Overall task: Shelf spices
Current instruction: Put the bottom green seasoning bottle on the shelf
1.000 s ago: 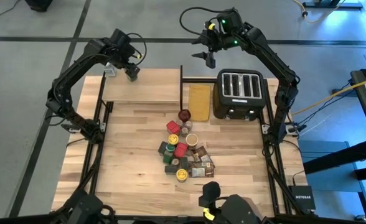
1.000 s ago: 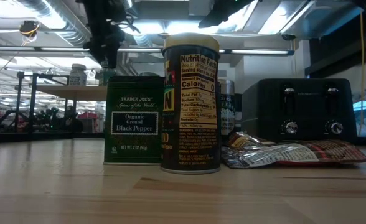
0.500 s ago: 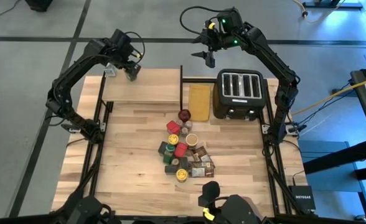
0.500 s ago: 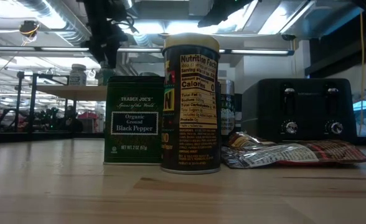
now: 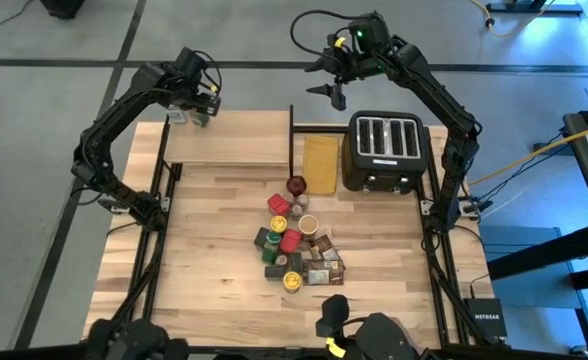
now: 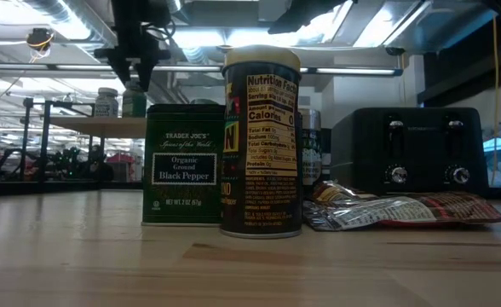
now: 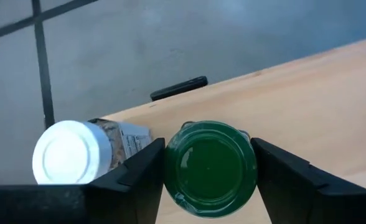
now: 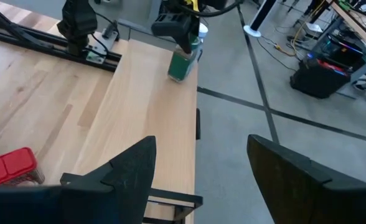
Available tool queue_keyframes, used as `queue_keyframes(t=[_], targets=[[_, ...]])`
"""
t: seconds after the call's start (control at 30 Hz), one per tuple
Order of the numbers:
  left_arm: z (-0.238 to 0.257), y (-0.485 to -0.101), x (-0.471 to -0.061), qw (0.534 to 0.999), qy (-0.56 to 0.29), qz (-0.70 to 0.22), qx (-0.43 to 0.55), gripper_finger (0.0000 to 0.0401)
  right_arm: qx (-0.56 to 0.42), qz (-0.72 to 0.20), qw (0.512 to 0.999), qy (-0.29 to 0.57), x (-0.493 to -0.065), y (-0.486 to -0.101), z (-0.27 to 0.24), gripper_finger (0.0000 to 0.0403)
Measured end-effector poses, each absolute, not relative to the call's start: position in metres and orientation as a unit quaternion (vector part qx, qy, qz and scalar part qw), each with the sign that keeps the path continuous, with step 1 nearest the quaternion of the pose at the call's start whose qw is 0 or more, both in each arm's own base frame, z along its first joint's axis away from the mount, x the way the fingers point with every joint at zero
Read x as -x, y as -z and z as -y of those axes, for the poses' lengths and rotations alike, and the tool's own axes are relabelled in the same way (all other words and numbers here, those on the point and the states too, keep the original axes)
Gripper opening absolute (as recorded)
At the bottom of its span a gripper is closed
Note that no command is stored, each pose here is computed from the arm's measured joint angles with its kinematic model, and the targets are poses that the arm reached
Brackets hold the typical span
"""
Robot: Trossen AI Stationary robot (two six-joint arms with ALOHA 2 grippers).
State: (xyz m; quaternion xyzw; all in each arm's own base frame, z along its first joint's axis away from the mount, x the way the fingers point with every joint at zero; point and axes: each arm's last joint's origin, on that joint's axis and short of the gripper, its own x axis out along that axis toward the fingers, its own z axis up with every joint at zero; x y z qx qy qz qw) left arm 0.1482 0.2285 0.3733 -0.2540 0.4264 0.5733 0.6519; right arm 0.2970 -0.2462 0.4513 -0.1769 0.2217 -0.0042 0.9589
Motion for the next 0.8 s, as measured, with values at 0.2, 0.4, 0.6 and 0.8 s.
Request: queue_keyframes(t=[0.2,0.4,0.6,0.8], targets=[[-0.2294,-0.374,-0.1468,0.634,-0.602,-0.416,0.248,0.0213,0.177,-0.221,0.959,0.004,-0.297,-0.4513,0.2462,0.0259],[-0.2292,-0.3737,-0.1461,0.636,-0.596,-0.428,0.239,0.0213,0.177,-0.221,0.959,0.004,-0.297,-0.4513,0.2462,0.0259],[-0.2292,-0.3737,-0.1461,0.642,-0.585,-0.442,0.225,0.0214,0.177,-0.222,0.959,0.004,-0.297,-0.4512,0.2462,0.0259],[-0.229,-0.3736,-0.146,0.642,-0.584,-0.444,0.224,0.0214,0.174,-0.216,0.961,-0.008,-0.2972,-0.4513,0.2455,0.0259]])
